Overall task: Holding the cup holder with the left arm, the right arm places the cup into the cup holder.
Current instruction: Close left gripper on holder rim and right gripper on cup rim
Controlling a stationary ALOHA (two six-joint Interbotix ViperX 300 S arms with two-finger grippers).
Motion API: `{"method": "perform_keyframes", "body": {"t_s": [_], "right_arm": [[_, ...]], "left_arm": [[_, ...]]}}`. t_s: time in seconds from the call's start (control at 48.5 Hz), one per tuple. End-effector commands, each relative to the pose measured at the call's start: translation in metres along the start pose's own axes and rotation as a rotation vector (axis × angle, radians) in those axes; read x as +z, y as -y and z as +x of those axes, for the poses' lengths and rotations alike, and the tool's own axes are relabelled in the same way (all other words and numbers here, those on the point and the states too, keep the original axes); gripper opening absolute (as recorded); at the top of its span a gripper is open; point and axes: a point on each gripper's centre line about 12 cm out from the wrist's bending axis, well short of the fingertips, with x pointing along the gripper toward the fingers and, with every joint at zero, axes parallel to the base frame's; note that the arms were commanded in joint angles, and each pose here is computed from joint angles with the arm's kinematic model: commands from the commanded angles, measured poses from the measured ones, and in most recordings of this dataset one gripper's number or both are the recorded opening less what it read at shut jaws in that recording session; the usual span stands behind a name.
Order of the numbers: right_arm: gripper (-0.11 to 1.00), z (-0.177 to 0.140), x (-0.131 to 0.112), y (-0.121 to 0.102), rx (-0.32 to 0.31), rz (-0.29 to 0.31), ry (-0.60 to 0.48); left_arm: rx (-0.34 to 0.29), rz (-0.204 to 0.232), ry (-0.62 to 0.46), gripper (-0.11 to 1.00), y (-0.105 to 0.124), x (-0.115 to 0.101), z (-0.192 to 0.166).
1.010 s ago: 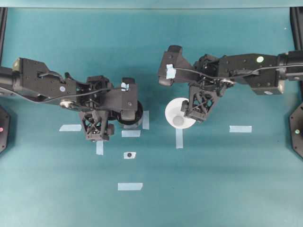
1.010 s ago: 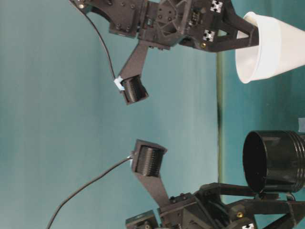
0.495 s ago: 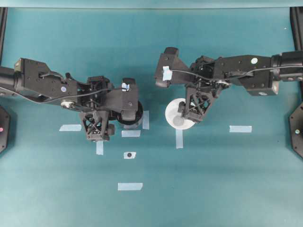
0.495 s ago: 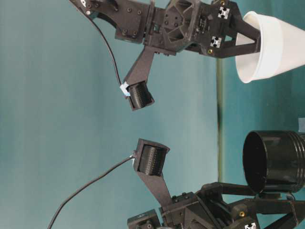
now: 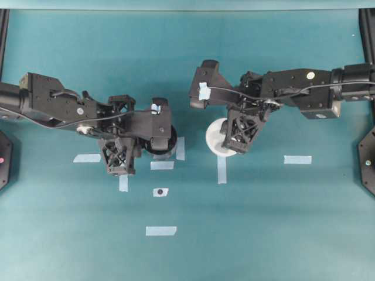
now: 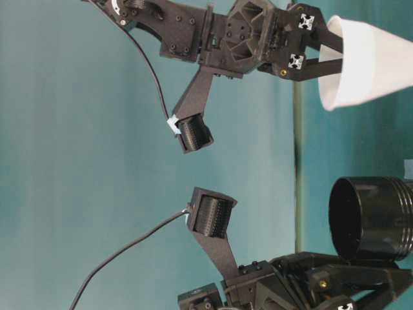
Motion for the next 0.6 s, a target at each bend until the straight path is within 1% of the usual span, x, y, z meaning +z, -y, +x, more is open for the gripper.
{"method": "perform_keyframes", "body": {"t_s": [0.0, 0.021, 0.082, 0.124, 0.165, 0.247, 0.577], "right_arm": [[0.39, -0.015, 0.01, -0.004, 0.021, 0.021, 0.05], [0.34, -0.015, 0.01, -0.005, 0.027, 0.025, 0.049], [0.21, -0.015, 0.01, -0.007, 0.036, 0.034, 0.05], [0.15, -0.015, 0.011, -0.008, 0.042, 0.039, 0.051], [0.11, -0.016, 0.011, -0.009, 0.048, 0.044, 0.051], [0.07, -0.018, 0.012, -0.011, 0.057, 0.052, 0.055], [0.04, -0.025, 0.012, -0.014, 0.083, 0.091, 0.054]], "left_arm": [[0.004, 0.003, 0.027, 0.27, -0.001, 0.006, -0.007], [0.005, 0.006, 0.029, 0.24, -0.001, 0.007, -0.008], [0.005, 0.004, 0.03, 0.24, -0.001, 0.007, -0.008], [0.005, 0.006, 0.032, 0.24, -0.002, 0.007, -0.009], [0.005, 0.006, 0.033, 0.24, -0.001, 0.007, -0.009], [0.005, 0.006, 0.033, 0.24, -0.001, 0.007, -0.009], [0.008, 0.012, 0.064, 0.24, -0.002, 0.011, -0.016]]}}
